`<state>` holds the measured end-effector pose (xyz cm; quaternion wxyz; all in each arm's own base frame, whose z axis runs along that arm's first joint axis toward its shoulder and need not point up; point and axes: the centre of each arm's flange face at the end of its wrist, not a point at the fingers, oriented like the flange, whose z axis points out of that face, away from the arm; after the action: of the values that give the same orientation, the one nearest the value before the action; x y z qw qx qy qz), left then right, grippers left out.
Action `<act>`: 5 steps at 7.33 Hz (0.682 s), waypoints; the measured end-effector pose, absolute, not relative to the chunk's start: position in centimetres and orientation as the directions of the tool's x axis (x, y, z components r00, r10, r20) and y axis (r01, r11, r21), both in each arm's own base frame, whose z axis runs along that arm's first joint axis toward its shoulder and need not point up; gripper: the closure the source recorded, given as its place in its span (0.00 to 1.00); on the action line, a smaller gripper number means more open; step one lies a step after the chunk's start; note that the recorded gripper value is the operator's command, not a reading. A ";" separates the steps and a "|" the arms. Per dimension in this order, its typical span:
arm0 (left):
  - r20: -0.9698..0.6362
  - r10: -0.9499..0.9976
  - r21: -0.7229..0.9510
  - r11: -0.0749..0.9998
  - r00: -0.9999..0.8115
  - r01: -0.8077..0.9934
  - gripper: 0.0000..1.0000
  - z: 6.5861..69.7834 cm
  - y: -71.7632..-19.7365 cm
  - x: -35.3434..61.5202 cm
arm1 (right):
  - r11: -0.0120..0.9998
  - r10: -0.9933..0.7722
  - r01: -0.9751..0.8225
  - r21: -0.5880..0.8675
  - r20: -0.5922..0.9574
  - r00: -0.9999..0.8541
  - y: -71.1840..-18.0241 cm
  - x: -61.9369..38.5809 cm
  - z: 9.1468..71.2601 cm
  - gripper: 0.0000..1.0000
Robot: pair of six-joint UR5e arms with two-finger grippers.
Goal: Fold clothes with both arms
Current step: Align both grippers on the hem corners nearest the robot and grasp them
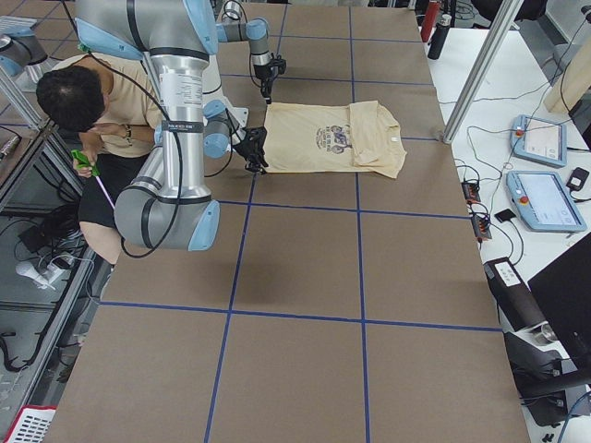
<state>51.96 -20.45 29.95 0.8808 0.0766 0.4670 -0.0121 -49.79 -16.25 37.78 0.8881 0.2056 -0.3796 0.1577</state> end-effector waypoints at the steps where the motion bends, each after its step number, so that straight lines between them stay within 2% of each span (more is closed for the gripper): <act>1: -0.828 0.050 0.124 0.988 0.558 0.095 1.00 29.7 -20.5 51.6 | 0.865 0.121 -0.435 0.249 0.739 0.662 -16.0 -49.9 37.8 0.63; 4: -0.832 0.050 0.124 0.987 0.552 0.098 1.00 29.4 -20.4 51.2 | 0.864 0.115 -0.434 0.254 0.740 0.663 -15.7 -50.1 37.8 0.63; 5: -0.832 0.051 0.125 0.987 0.552 0.097 1.00 29.4 -20.4 51.2 | 0.864 0.115 -0.433 0.255 0.738 0.664 -15.7 -50.2 37.9 0.72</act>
<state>51.18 -20.45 29.41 0.8774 0.0784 0.4730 -0.0133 -50.21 -15.71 37.89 0.8878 0.2096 -0.3794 0.1544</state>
